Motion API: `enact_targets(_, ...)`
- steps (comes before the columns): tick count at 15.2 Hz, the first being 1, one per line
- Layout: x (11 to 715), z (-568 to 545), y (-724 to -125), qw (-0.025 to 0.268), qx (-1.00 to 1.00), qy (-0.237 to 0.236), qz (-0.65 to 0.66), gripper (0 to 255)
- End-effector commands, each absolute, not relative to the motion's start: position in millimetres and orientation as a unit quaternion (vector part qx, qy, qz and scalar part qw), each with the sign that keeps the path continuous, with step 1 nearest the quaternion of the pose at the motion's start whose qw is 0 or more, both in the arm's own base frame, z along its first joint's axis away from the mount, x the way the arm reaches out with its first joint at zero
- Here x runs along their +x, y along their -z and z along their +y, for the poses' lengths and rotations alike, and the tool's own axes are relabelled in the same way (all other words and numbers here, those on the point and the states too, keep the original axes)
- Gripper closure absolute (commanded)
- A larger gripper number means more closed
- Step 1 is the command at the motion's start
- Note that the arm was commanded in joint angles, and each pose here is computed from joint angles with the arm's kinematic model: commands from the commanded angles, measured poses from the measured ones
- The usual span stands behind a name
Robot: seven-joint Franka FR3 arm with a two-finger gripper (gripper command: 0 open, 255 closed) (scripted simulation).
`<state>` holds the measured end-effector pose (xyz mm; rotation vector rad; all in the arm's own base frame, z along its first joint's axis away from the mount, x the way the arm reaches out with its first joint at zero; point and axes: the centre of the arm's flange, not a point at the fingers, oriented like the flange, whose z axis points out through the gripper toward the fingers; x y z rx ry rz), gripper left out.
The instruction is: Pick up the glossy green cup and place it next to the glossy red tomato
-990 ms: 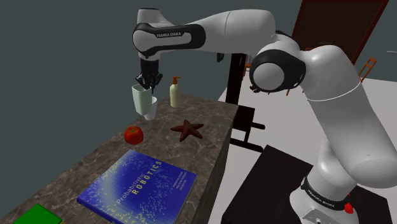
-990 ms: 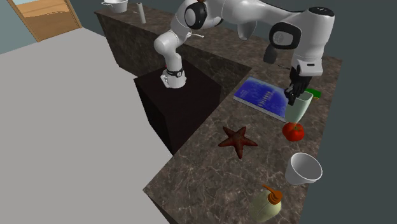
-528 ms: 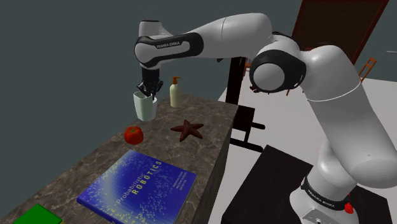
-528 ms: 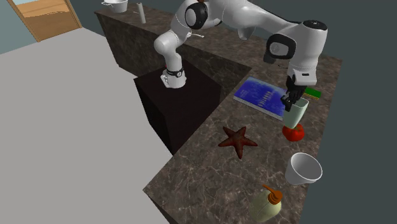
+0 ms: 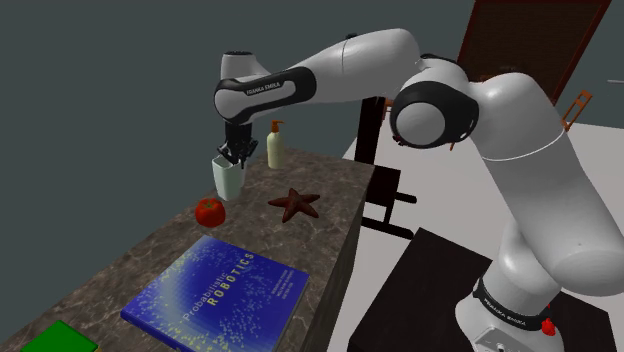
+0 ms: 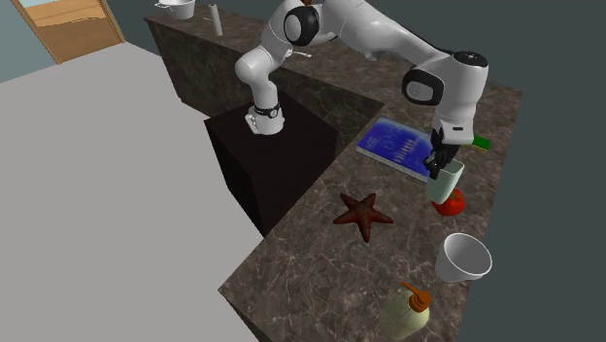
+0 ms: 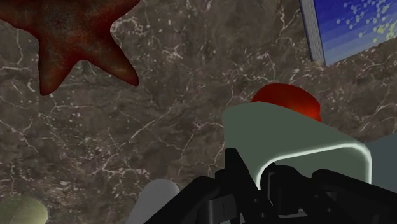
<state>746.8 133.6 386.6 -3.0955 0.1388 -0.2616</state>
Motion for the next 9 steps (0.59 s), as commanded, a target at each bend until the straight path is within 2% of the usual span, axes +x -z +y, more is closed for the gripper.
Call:
enact_targets(1, 746.4, 133.2, -376.8, 0.016, -0.995, 0.085, 0.045, 255)
enact_targets(9, 746.4, 133.2, -334.6, 0.016, -0.995, 0.085, 0.045, 255)
